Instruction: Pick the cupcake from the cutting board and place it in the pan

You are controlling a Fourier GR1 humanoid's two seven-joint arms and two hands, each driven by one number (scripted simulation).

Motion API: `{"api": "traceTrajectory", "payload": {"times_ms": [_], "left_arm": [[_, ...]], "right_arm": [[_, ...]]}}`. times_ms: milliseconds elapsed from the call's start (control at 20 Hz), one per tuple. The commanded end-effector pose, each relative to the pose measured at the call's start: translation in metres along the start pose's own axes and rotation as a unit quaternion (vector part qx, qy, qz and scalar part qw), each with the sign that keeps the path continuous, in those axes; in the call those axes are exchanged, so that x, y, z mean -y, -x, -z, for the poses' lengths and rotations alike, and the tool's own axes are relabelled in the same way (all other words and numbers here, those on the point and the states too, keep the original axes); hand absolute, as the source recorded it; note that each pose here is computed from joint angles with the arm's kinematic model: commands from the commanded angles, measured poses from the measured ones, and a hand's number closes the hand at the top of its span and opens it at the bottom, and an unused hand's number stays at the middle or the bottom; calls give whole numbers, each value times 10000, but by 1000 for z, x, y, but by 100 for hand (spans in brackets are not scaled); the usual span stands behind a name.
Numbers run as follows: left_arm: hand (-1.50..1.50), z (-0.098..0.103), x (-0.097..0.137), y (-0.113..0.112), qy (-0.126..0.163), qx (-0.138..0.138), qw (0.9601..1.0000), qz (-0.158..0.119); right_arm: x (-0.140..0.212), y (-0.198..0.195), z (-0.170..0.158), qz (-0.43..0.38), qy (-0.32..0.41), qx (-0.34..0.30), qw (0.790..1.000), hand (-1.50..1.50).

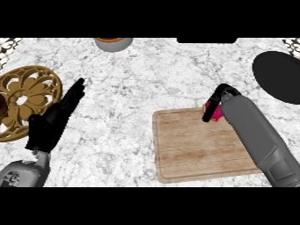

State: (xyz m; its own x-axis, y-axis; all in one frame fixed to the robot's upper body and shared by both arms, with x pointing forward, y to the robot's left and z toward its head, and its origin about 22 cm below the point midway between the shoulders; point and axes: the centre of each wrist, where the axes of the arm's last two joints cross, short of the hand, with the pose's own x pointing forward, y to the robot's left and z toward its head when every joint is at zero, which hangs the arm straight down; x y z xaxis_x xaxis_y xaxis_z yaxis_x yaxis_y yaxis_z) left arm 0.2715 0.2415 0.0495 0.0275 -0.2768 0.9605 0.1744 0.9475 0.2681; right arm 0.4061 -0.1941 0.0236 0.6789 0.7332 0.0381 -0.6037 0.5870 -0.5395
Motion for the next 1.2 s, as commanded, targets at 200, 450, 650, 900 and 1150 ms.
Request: {"api": "traceTrajectory", "payload": {"times_ms": [200,450,650,900,1150], "left_arm": [[0,-14,6,10,-77,-38,9999,53],[0,-5,1,2,15,11,10000,30],[0,-8,-16,7,-149,-258,9996,-21],[0,-15,-9,23,-284,-318,9991,-67],[0,-17,-17,19,-378,-232,9990,22]], "right_arm": [[7,-4,-11,-145,129,-198,9996,150],[4,-15,-36,56,1005,73,9949,150],[-11,2,-59,-875,2246,2223,9447,150],[-11,9,-112,-992,3811,3822,8360,150],[-20,66,-124,-389,4607,4220,7798,150]]}}
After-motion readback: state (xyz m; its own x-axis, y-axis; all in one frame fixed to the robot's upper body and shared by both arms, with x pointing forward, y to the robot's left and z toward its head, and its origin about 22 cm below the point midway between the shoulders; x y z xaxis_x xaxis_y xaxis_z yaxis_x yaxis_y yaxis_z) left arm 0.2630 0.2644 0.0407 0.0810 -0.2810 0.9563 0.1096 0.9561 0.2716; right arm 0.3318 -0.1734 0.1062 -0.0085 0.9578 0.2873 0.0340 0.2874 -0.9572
